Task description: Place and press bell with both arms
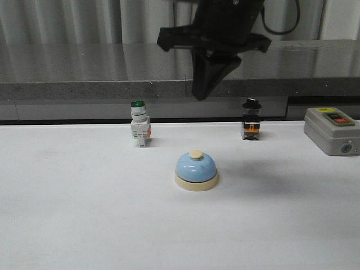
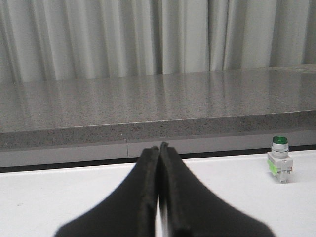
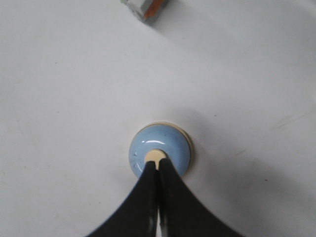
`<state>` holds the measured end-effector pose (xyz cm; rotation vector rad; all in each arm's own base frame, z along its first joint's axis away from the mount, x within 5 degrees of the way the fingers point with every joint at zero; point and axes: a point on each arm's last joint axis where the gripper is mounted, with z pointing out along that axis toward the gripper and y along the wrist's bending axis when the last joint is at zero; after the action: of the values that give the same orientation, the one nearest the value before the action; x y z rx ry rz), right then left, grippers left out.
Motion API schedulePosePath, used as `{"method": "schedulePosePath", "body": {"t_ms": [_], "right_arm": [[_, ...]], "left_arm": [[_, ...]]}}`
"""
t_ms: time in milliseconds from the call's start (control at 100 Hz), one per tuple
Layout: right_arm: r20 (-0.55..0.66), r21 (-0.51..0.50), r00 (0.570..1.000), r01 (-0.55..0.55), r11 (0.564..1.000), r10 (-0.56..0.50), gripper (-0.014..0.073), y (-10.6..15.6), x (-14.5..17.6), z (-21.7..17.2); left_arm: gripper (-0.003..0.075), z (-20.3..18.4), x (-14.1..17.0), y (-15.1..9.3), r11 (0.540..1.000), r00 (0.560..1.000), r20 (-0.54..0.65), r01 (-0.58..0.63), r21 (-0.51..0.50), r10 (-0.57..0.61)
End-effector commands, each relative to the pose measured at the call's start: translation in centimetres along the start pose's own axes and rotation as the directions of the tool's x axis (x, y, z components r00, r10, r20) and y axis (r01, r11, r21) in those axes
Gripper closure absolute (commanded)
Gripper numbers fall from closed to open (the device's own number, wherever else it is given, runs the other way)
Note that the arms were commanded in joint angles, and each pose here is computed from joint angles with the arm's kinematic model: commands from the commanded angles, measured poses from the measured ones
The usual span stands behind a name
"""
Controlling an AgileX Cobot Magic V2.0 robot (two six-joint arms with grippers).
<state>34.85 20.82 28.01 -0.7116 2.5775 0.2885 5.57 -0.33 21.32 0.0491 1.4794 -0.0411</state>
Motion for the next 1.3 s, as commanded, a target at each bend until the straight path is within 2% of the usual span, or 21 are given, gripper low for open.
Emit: {"method": "schedulePosePath", "body": {"t_ms": [0,160,330,480,610,800,1170,1290], "right_arm": [[0.151,0.045,0.988,0.024,0.999,-0.03,0.0655,-0.3,-0.9,-5.3],[0.228,0.084,0.974,-0.028,0.996,0.008,0.0655,-2.2,0.5,-8.8],[0.312,0.139,0.947,-0.125,0.982,0.077,0.0655,-5.2,3.8,-12.0],[0.408,0.197,0.903,-0.229,0.953,0.133,0.0655,-7.5,7.8,-15.1],[0.494,0.24,0.855,-0.308,0.921,0.157,0.0655,-8.4,11.6,-17.0],[0.663,0.277,0.742,-0.368,0.888,0.101,0.0655,-7.2,16.8,-19.5],[0.787,0.287,0.617,-0.368,0.884,0.002,0.0655,-3.3,25.2,-20.2],[0.834,0.289,0.55,-0.369,0.883,-0.043,0.0655,-2.2,27.5,-20.6]], "left_arm": [[0.0741,-0.2,0.5,0.0,1.0,0.998,0.069,0.009,-0.001,-0.009],[0.0741,-0.2,0.5,0.0,1.0,0.998,0.069,0.009,-0.001,-0.009],[0.0741,-0.2,0.5,0.0,1.0,0.998,0.069,0.009,-0.001,-0.009],[0.0741,-0.2,0.5,0.0,1.0,0.998,0.069,0.009,-0.001,-0.009],[0.0741,-0.2,0.5,0.0,1.0,0.998,0.069,0.009,-0.001,-0.009],[0.0741,-0.2,0.5,0.0,1.0,0.998,0.069,0.009,-0.001,-0.009],[0.0741,-0.2,0.5,0.0,1.0,0.998,0.069,0.009,-0.001,-0.009],[0.0741,-0.2,0.5,0.0,1.0,0.998,0.069,0.009,-0.001,-0.009]]}}
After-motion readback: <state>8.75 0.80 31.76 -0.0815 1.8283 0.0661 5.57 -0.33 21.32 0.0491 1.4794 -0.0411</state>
